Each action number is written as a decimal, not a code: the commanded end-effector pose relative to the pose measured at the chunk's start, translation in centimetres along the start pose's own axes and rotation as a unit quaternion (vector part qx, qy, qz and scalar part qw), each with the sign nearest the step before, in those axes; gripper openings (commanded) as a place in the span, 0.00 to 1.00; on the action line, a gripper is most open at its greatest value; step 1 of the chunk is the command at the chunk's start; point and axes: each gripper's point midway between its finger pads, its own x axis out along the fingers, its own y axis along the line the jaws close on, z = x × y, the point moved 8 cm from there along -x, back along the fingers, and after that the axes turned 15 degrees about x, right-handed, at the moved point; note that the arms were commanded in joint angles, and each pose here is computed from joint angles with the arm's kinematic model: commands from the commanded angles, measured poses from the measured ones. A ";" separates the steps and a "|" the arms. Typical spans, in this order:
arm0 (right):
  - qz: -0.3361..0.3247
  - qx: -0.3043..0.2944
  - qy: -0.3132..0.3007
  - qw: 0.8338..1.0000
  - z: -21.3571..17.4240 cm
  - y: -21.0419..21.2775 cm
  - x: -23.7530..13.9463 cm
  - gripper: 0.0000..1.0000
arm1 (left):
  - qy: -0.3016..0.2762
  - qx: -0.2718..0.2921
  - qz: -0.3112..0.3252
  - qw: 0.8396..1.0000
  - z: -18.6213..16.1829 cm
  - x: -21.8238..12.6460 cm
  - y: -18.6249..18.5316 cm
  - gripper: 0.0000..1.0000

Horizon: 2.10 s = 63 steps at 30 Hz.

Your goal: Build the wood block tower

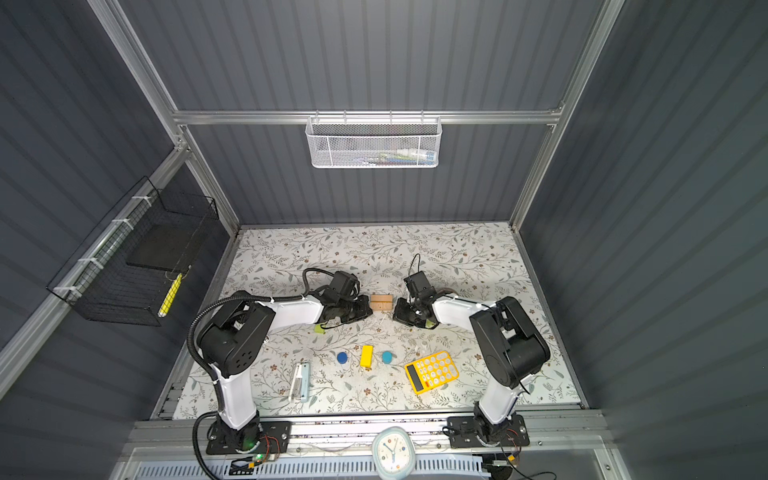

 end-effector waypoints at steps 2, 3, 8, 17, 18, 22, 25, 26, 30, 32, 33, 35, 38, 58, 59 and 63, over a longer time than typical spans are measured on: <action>0.010 0.005 0.003 1.000 0.2 0.5 0.5 0.00 | 0.045 -0.011 0.032 0.998 -1.7 1.3 1.7 0.00; 0.011 0.005 0.005 1.000 0.2 0.5 0.6 0.00 | 0.046 -0.012 0.031 0.998 -1.7 1.3 1.7 0.00; 0.016 0.009 0.008 1.000 0.1 0.5 0.8 0.00 | 0.046 -0.012 0.030 0.998 -1.8 1.3 1.7 0.00; 0.029 0.014 0.017 0.999 0.0 0.7 1.4 0.00 | 0.044 -0.017 0.026 0.999 -1.9 1.2 1.7 0.00; 0.029 0.014 0.017 0.999 0.0 0.7 1.5 0.00 | 0.045 -0.017 0.026 0.998 -2.0 1.2 1.7 0.00; 0.030 0.017 0.017 0.999 0.1 0.7 1.8 0.00 | 0.043 -0.017 0.025 0.999 -1.9 1.1 1.6 0.00; 0.031 0.019 0.016 0.999 0.2 0.6 2.1 0.00 | 0.043 -0.018 0.025 0.999 -2.0 1.1 1.7 0.00; 0.031 0.019 0.016 0.999 0.2 0.6 2.1 0.00 | 0.043 -0.018 0.025 0.999 -2.0 1.1 1.7 0.00; 0.032 0.022 0.016 0.999 0.2 0.7 2.5 0.00 | 0.043 -0.020 0.024 0.999 -2.1 1.0 1.7 0.00; 0.031 0.024 0.017 0.999 0.2 0.6 2.6 0.00 | 0.043 -0.020 0.024 0.999 -2.1 1.0 1.7 0.00; 0.030 0.025 0.017 0.999 0.2 0.6 2.7 0.00 | 0.043 -0.020 0.024 0.999 -2.1 1.0 1.7 0.00; 0.029 0.024 0.018 0.999 0.2 0.5 2.8 0.00 | 0.043 -0.022 0.024 0.999 -2.1 1.0 1.7 0.00; 0.027 0.025 0.018 0.999 0.3 0.5 2.9 0.00 | 0.043 -0.023 0.025 0.999 -2.2 1.1 1.8 0.00; 0.013 0.026 0.011 1.000 0.6 0.3 3.3 0.00 | 0.048 -0.024 0.025 0.998 -2.3 1.5 2.0 0.00; 0.014 0.027 0.011 0.999 0.7 0.4 3.3 0.00 | 0.048 -0.024 0.025 0.998 -2.3 1.5 2.0 0.00; 0.012 0.027 0.010 1.000 0.7 0.3 3.3 0.00 | 0.048 -0.024 0.026 0.998 -2.3 1.7 2.0 0.00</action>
